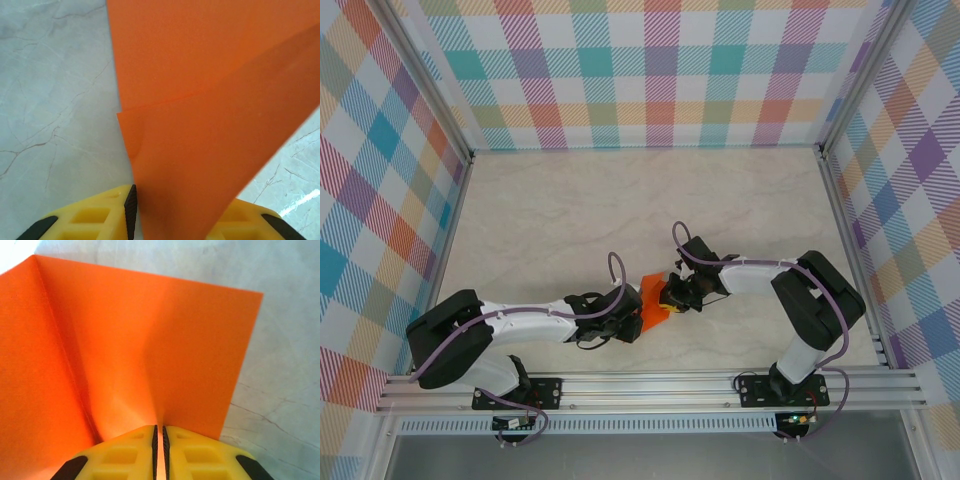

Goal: Fold a paper plane with a square sheet of paper (pick it up from the middle)
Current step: Fourth fold the wing at the center of the table.

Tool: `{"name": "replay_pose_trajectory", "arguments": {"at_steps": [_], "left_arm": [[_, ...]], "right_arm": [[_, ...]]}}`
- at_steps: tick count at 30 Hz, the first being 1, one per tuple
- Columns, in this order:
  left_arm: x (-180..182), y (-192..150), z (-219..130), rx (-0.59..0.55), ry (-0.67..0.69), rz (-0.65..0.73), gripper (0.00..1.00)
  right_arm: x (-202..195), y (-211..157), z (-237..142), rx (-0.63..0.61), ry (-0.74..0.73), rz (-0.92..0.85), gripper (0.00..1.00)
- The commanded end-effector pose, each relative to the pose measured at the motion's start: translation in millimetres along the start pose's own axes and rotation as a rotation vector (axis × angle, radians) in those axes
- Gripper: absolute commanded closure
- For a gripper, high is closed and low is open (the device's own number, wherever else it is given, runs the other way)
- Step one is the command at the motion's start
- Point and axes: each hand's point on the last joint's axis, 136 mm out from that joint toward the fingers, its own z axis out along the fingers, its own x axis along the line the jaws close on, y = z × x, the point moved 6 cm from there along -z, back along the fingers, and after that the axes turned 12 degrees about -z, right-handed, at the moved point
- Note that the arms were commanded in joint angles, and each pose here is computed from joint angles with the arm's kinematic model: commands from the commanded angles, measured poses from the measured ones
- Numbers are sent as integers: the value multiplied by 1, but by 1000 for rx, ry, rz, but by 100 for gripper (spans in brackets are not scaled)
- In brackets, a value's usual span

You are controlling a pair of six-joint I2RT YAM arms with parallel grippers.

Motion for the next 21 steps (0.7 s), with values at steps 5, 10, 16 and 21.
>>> {"name": "replay_pose_trajectory", "arguments": {"at_steps": [5, 10, 16, 21], "left_arm": [[-7, 9, -13, -50, 1, 14, 66], [-10, 11, -18, -59, -22, 8, 62], [-10, 9, -17, -54, -23, 10, 72], [-9, 8, -15, -44, -21, 11, 77]], "right_arm": [[-4, -2, 5, 24, -37, -9, 85], [-4, -2, 5, 25, -40, -9, 85], [-4, -3, 5, 25, -41, -10, 85], [-5, -3, 5, 26, -42, -9, 85]]}}
